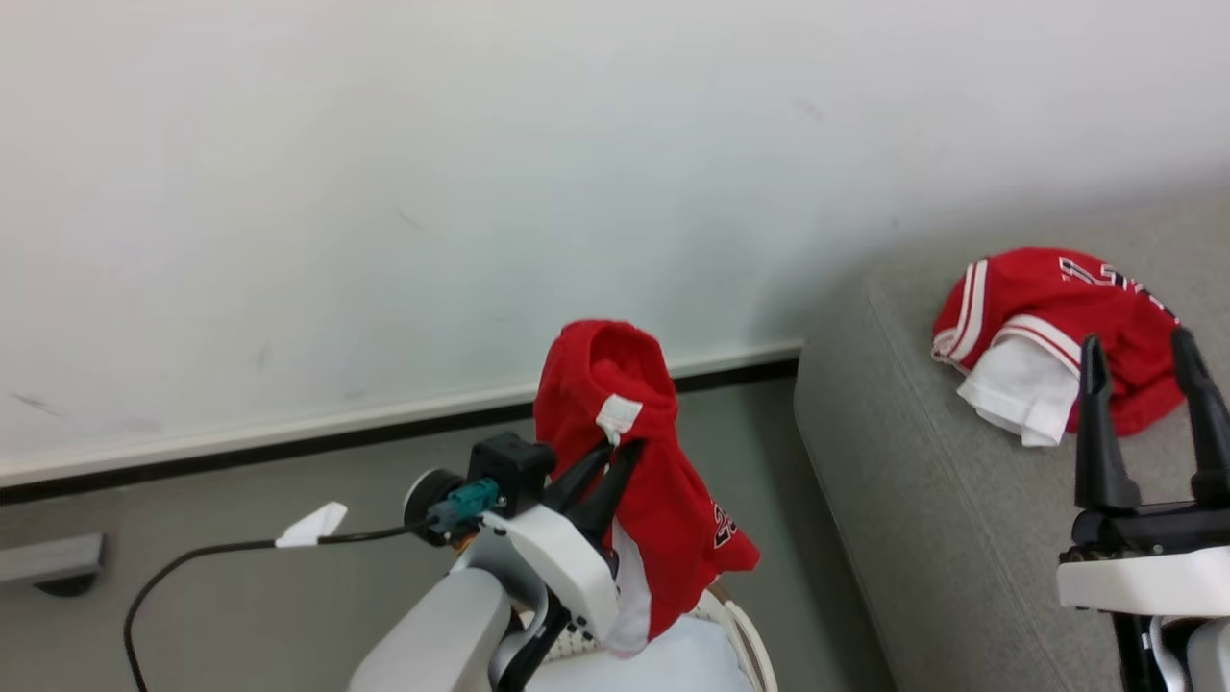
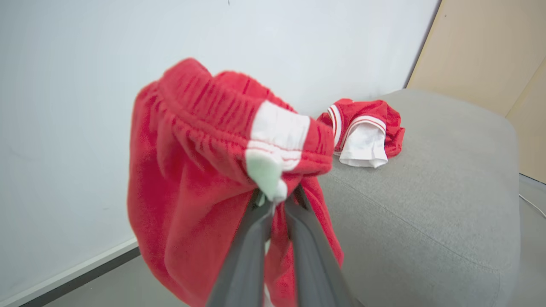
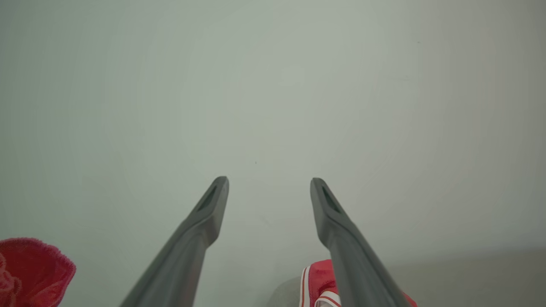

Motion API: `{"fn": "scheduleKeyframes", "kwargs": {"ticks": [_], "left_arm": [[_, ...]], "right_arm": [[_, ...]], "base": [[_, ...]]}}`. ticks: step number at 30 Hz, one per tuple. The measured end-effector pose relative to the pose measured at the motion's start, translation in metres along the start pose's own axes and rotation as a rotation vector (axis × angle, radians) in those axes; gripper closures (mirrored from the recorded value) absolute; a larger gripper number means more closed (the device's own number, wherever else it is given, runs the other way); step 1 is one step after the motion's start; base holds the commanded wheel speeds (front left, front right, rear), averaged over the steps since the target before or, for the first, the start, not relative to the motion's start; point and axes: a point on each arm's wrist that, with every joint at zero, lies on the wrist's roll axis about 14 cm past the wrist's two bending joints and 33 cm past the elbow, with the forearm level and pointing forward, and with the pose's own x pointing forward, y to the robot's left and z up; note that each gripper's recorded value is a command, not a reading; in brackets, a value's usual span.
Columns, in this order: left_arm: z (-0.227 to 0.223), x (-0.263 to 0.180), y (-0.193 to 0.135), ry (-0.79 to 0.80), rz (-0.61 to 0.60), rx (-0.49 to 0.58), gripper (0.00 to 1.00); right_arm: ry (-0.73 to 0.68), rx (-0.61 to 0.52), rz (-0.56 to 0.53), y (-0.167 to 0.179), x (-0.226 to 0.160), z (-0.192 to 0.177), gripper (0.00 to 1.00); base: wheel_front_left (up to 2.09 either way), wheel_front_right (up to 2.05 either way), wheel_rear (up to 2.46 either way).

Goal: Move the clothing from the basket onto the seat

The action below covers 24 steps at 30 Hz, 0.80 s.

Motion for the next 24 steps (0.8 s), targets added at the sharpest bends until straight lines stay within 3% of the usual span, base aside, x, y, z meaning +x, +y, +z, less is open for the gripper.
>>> {"fn": "scheduleKeyframes", "kwargs": {"ticks": [10,21,24], "left_arm": [[0.108,-0.014,0.000,-0.238,0.005,0.085,1.00],[0.122,-0.016,-0.005,-0.257,0.001,0.094,1.00],[0.116,-0.016,-0.007,-0.240,-0.004,0.093,1.00]], "right_arm": [[0.029,0.064,0.110,0.041,-0.013,-0.007,0.00],[0.074,0.087,0.230,0.081,-0.023,-0.020,0.00],[0.115,0.125,0.359,0.121,-0.034,-0.028,0.00]], "base": [[0.00,0.00,0.00],[0.00,0.00,0.00],[0.00,0.00,0.00]]}}
